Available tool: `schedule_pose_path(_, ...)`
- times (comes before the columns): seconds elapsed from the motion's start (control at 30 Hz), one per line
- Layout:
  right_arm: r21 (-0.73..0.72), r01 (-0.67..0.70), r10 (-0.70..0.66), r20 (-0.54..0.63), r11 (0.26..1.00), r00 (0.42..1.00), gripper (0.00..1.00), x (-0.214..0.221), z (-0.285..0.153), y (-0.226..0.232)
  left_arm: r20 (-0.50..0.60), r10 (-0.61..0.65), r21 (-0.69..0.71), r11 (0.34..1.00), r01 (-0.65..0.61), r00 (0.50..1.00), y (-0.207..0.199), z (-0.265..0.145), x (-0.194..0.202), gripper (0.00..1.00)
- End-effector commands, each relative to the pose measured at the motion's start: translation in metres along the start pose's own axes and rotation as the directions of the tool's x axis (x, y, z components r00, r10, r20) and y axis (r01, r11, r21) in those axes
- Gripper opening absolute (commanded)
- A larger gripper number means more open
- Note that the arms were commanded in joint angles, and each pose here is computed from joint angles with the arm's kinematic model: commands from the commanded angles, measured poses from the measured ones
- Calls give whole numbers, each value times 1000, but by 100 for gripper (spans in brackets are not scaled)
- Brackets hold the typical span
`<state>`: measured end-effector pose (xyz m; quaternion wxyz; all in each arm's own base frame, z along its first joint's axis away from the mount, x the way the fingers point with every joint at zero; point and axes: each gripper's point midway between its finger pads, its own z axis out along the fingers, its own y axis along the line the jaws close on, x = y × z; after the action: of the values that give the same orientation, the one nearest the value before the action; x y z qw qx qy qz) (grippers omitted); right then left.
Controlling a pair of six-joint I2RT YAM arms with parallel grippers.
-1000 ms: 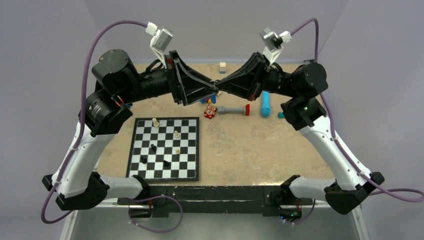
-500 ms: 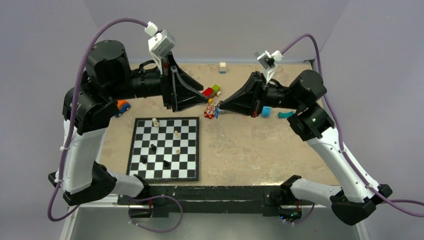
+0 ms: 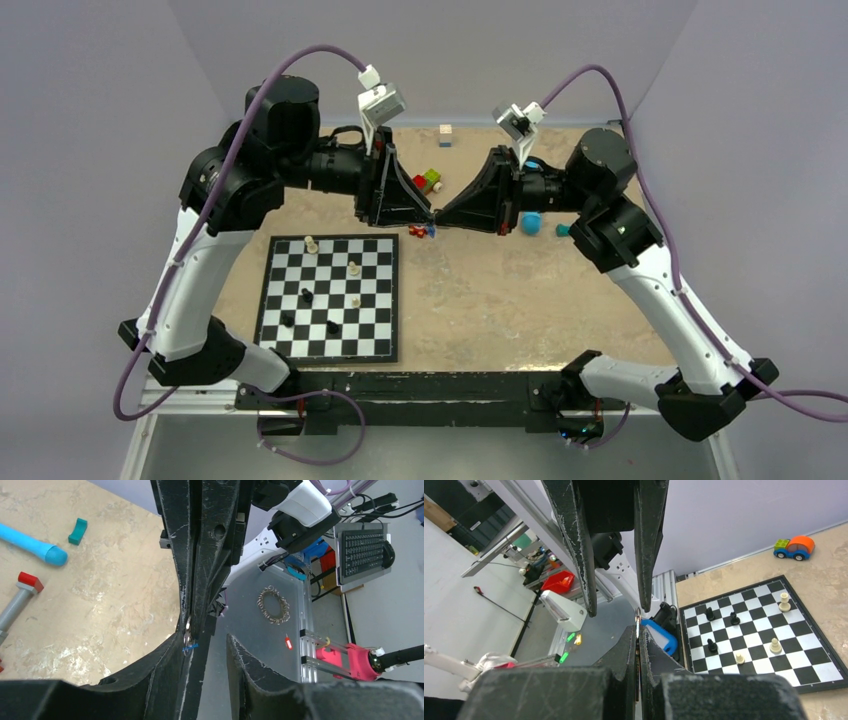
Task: Remove the keys from the keyring
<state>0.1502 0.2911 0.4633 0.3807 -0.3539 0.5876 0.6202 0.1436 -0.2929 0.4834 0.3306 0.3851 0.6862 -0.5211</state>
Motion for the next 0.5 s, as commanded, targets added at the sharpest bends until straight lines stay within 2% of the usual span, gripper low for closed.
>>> schedule_pose_path(0.0,-51,78,-77,21,996,997,0,-16,-1,18,2,26,60,998,-26,1000,-11,-3,-1,40)
schedule_pose_path(0.2,-52,86,-84,34,995,996,0,-21,0,18,-11,16,76,997,-15,1000,-11,0,2,27)
schedule_pose_path(0.3,-58,83,-81,36,995,996,0,-22,1,18,-11,16,73,997,-15,1000,-10,0,2,17)
schedule_pose_path(0.47,-72,82,-80,33,994,996,0,-24,3,19,-13,13,69,998,-12,1000,-8,2,2,9)
